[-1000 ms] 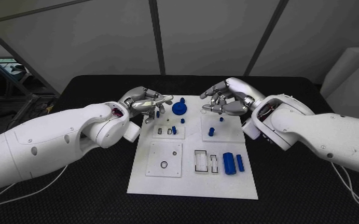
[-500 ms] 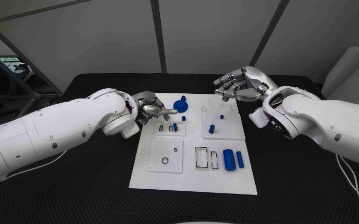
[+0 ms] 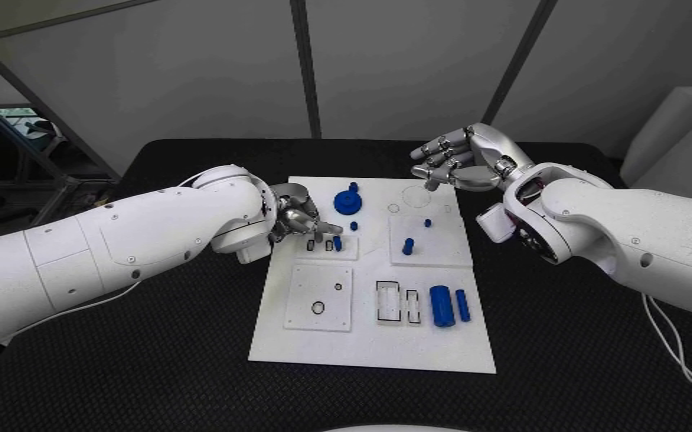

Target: Assemble the parts on the task board

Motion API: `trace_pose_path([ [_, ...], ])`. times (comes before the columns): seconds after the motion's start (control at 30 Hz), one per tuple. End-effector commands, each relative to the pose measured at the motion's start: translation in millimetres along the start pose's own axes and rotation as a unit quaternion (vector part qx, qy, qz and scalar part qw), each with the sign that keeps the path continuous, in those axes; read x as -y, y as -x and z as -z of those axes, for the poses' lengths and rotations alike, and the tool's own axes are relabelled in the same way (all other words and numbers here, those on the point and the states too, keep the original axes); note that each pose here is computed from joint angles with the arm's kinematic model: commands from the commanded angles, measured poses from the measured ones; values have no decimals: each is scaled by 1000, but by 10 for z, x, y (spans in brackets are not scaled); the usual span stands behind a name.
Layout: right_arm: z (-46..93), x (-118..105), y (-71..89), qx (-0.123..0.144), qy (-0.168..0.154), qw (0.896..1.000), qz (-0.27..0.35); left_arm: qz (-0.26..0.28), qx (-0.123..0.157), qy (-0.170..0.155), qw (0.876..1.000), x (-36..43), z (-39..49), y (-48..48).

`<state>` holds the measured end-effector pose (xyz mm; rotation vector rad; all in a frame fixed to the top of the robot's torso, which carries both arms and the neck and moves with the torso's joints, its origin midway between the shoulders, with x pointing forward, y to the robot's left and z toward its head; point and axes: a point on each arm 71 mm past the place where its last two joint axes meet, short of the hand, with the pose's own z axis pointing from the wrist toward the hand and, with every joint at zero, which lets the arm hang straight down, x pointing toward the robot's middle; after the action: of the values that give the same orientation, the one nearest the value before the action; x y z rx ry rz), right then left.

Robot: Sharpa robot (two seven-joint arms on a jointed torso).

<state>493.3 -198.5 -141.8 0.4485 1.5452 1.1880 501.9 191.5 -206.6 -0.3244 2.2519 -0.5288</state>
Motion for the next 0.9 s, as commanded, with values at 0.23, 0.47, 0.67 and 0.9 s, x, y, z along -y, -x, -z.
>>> trace_pose_path([
  [0.23,-26,-9,4,5,3,1000,6,-27,-13,4,1000,73,-24,-45],
  [0.47,-37,5,9,5,0,1000,9,-26,-10,-1,1000,122,-28,-67],
  [0.67,-44,14,13,5,-2,1000,12,-25,-9,-5,1000,153,-25,-81],
  [0.9,-54,17,5,3,-3,1000,15,-26,-10,-7,1000,171,-25,-91],
])
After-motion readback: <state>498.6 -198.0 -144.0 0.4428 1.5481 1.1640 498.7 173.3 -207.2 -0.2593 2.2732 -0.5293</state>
